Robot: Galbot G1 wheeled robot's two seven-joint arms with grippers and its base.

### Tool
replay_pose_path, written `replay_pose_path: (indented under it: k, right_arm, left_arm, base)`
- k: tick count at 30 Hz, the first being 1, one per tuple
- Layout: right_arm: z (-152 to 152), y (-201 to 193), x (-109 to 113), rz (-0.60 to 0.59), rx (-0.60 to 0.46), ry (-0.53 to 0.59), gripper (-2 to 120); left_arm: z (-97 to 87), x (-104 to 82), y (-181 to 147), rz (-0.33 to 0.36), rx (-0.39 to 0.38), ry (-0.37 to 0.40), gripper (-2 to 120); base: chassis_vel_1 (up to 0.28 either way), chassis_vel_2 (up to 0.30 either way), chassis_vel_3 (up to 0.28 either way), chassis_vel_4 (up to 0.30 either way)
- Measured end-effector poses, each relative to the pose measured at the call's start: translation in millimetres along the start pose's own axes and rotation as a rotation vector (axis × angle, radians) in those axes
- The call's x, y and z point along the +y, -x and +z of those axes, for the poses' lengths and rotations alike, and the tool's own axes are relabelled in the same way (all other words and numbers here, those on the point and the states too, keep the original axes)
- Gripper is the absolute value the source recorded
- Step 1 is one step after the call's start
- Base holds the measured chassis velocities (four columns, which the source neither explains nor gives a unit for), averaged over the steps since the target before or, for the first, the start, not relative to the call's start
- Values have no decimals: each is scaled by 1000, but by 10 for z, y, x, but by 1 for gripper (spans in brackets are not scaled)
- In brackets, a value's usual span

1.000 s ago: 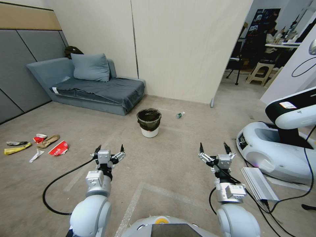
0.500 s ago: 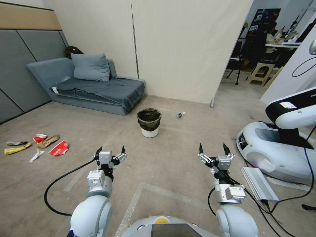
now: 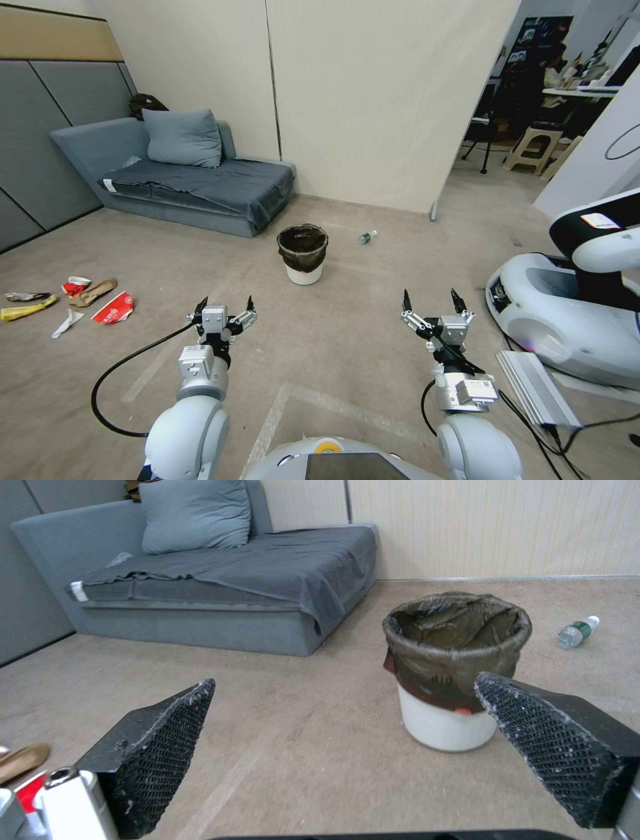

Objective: Pick up the trash bin, then pick up the garbage from the floor and place it into the trash bin.

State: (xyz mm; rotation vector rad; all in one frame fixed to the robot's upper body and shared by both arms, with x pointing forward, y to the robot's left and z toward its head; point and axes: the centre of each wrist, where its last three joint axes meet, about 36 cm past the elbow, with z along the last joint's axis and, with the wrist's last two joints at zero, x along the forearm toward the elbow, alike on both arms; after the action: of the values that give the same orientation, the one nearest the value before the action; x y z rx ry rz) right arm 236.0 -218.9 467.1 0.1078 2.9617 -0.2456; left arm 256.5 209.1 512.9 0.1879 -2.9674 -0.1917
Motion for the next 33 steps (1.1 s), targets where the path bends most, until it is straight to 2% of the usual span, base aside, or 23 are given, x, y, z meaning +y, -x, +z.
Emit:
replay_pose_path:
  k: [7,33]
  right_arm:
    - [5,1,0,-2,-3,-3,100]
    - [51,-1,6,-20,-25,-9,100]
  left_arm:
    - [8,-4,4,-1,-2,4,100]
    - [30,-43,9,1,2,13,100]
  base:
    - [-280,291,284,-281]
    - [-354,359,354,-347]
